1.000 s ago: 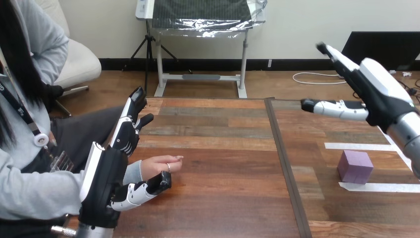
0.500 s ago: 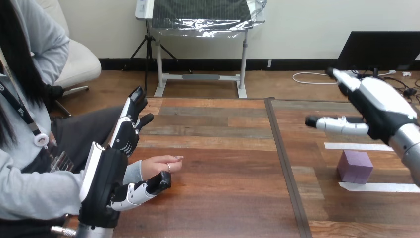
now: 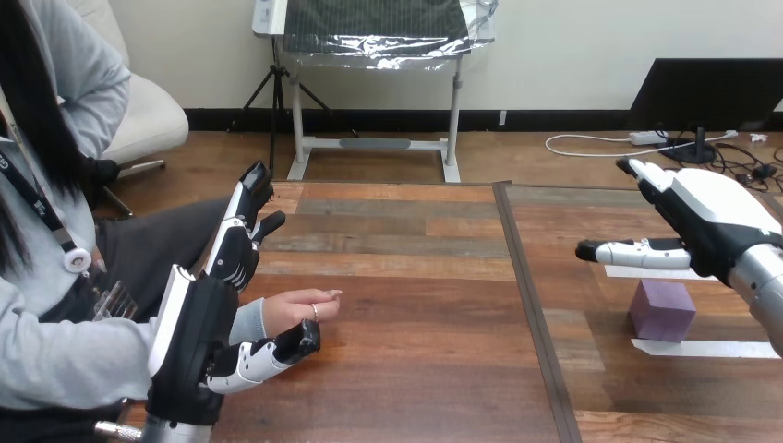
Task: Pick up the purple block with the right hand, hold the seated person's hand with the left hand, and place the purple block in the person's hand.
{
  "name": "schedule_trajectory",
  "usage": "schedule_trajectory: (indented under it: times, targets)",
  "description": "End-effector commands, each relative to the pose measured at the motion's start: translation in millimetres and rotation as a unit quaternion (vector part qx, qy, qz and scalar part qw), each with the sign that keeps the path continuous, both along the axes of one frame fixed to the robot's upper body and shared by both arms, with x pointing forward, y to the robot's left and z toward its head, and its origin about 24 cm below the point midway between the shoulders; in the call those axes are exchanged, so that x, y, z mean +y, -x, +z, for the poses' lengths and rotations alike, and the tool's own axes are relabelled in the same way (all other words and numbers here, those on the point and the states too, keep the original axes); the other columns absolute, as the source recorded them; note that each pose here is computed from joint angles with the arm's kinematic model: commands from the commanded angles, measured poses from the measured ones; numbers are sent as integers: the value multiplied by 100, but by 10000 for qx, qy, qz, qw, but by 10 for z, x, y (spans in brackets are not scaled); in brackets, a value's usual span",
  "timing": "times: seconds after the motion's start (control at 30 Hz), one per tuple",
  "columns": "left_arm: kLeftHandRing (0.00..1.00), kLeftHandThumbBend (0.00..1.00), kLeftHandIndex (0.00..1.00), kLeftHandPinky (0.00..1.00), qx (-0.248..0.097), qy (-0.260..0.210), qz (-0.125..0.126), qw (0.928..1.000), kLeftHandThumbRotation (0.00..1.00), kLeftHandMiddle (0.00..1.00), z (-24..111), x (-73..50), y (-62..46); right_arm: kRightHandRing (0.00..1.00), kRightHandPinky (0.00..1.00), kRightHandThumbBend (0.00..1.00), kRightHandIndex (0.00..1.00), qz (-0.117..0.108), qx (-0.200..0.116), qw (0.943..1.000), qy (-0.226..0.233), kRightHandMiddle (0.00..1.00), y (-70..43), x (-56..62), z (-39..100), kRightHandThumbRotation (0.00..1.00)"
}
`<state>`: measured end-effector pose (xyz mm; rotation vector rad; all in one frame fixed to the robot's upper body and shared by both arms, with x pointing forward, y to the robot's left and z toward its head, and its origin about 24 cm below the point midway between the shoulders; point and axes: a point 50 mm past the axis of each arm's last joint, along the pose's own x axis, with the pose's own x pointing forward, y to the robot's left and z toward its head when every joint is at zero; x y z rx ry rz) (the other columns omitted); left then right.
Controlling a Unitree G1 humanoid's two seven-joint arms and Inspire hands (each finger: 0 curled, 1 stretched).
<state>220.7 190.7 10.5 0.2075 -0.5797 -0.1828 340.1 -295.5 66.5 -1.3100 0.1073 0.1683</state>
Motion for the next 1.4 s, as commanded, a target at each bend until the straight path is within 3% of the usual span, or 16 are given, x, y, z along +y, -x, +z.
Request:
schedule_trajectory:
  times: [0.0,0.77,1.37]
  targets:
    - [99,100,100,91,-419,40,10,9991,70,100,145,0,-82,100,100,100,100,-95,-572,9981,199,100,-180,-56,421,88]
    - [100,100,100,93,-390,10,35,9992,70,100,127,19,-46,100,100,100,100,-534,186,9967,582,100,-107,-215,271,86]
    - [100,100,100,94,-404,-6,17,9992,69,100,131,28,-26,100,100,100,100,-690,619,9930,734,100,-17,-303,142,85]
